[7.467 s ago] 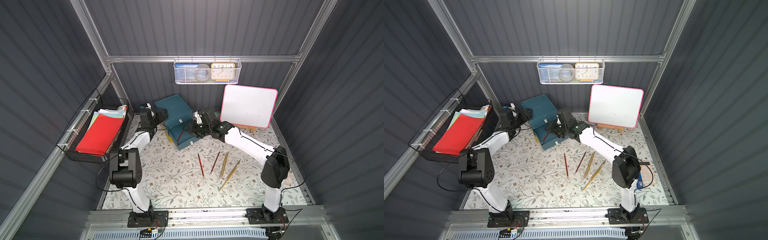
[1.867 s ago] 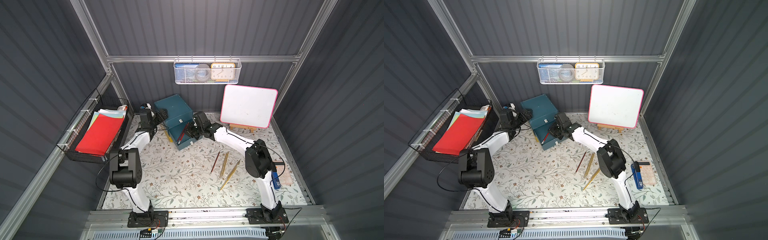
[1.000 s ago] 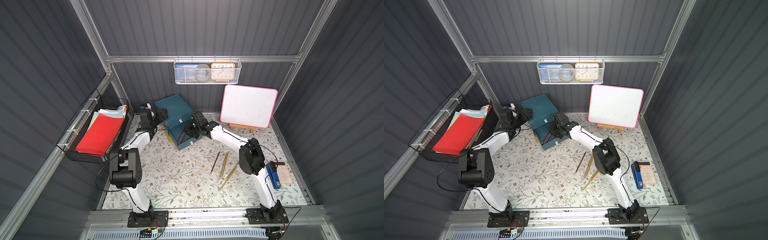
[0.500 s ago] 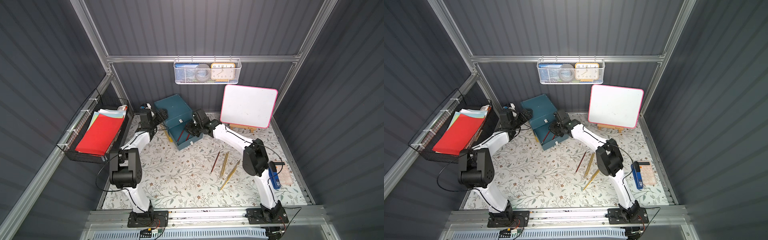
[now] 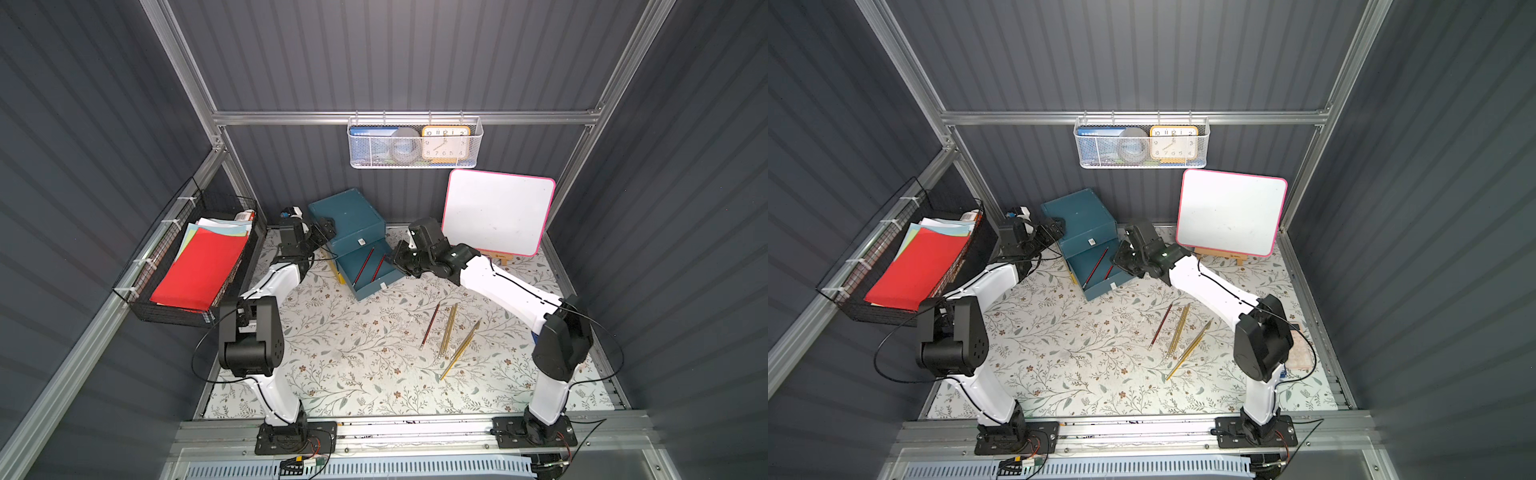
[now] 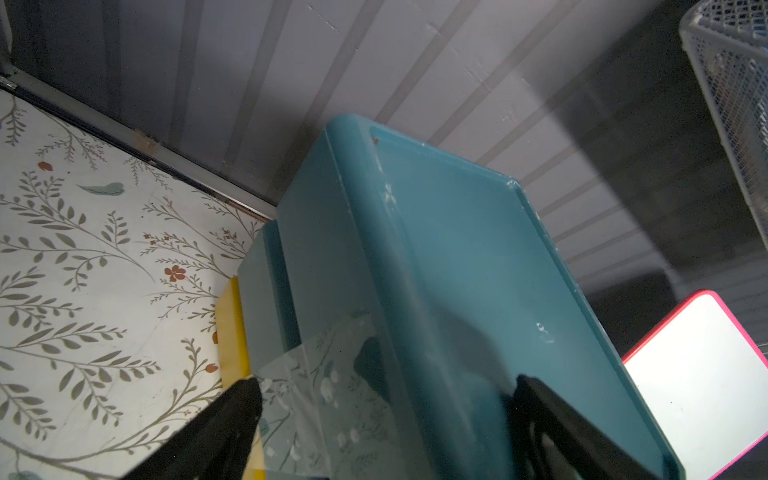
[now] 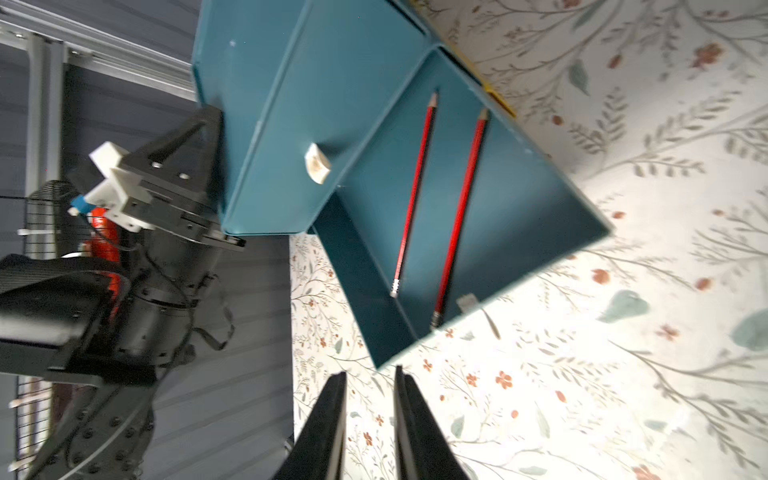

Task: Please place the pencils in the drawer according to their color
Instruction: Pick up the pencil from the center of the board.

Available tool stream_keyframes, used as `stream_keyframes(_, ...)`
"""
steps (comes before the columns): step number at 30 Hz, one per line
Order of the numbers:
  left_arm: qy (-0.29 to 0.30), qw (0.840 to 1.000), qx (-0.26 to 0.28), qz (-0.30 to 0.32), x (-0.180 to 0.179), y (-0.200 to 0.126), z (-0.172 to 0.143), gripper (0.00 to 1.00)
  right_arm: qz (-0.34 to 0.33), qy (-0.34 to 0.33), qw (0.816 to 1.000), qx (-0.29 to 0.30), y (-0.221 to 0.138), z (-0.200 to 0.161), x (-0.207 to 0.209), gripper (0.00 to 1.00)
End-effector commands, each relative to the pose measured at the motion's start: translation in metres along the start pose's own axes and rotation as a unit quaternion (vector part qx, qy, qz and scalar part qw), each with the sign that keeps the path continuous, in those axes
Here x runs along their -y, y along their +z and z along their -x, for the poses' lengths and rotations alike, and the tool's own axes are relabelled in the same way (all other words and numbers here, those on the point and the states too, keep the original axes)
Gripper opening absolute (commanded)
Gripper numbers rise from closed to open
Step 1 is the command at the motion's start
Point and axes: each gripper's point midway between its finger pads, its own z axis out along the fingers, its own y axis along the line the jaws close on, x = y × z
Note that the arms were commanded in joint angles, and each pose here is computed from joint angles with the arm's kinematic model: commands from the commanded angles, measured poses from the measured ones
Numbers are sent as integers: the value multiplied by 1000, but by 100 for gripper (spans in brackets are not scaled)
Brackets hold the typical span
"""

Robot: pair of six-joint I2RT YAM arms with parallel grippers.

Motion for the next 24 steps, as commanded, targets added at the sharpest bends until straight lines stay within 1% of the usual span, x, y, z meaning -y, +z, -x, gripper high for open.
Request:
stream_keyframes(1,-1,999,-38,18,-11,-2,-24,100,-53,-17,998,8,-6,-8,36,25)
stream_keyframes(9,0,999,-36,19,-11,-2,-23,100,-160,-44,986,3,-11,-32,115,25)
stream_keyframes(11,0,999,-37,18,-11,-1,-24,100,-205,-52,977,-3,-15,-39,140,25)
stream_keyframes(16,0,999,-34,17,-9,-2,-21,100,-283,-66,957,-20,-17,-51,184,25)
stream_keyframes(24,-1,999,-36,19,-11,-2,-23,100,-334,-65,938,-62,0,-68,222,25)
